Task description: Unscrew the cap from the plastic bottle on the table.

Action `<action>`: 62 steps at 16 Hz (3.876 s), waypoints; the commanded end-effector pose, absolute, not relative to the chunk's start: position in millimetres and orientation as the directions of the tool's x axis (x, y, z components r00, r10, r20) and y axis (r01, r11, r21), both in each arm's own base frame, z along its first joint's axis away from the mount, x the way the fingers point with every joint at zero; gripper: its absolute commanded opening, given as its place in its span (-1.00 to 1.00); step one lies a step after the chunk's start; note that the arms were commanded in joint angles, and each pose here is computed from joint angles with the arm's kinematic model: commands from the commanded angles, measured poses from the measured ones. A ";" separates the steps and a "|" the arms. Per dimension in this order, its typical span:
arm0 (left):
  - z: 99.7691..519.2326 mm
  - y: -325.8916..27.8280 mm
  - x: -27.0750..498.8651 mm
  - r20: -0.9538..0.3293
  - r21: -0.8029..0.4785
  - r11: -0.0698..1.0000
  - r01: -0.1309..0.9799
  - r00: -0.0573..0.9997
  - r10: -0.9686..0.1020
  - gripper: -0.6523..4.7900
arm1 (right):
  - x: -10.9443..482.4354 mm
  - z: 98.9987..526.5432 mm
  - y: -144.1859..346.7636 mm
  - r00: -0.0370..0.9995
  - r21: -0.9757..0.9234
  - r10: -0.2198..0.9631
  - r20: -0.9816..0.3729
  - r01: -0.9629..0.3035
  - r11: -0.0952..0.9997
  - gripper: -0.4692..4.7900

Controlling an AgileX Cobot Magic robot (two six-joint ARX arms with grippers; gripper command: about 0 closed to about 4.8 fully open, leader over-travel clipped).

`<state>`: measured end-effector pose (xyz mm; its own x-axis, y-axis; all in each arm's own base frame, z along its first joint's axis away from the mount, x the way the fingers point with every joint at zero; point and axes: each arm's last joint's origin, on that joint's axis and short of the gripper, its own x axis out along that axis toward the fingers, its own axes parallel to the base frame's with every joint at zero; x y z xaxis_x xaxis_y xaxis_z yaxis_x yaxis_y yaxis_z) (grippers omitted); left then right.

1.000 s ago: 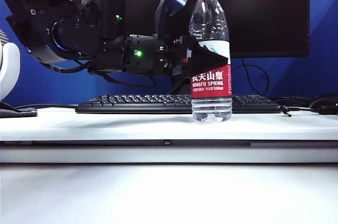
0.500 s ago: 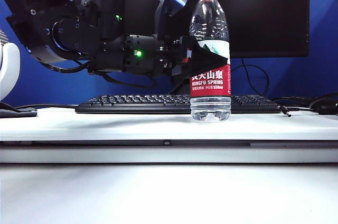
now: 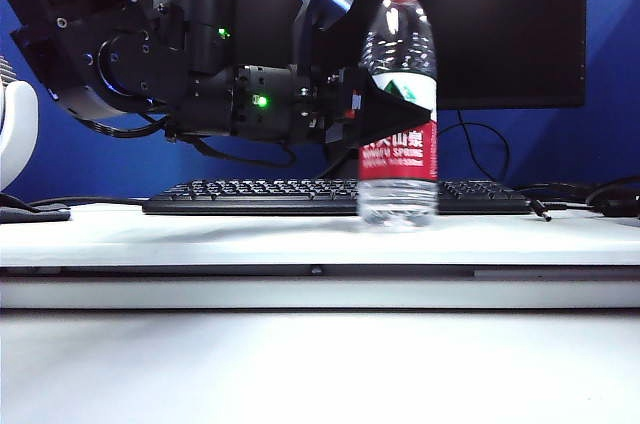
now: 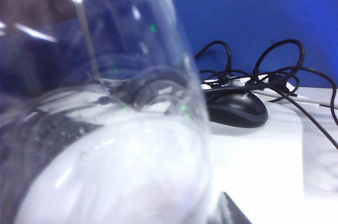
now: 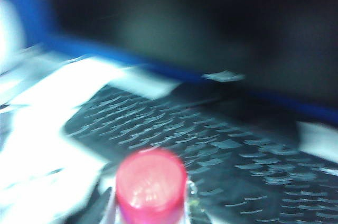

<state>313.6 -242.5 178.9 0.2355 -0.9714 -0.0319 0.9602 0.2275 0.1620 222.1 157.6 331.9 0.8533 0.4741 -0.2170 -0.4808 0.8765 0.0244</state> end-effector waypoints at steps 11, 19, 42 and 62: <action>170.3 -243.8 310.7 -0.093 0.123 0.192 0.974 0.204 -0.975 0.44 | 215.0 335.5 145.5 0.807 0.009 0.538 -0.245 -0.553 0.833 0.19; 166.5 -243.4 310.2 -0.125 0.093 0.189 0.978 0.200 -0.972 0.44 | 217.1 345.2 147.0 0.823 0.025 0.551 -0.141 -0.553 0.833 0.19; 166.8 -243.5 310.2 -0.122 0.096 0.186 0.978 0.197 -0.973 0.44 | 249.6 325.9 90.6 0.441 0.116 0.877 -0.190 -0.877 0.466 -0.31; 167.2 -243.5 310.4 -0.119 0.101 0.190 0.977 0.201 -0.972 0.44 | 230.6 361.9 111.8 0.681 0.105 0.731 -0.054 -0.724 0.682 0.52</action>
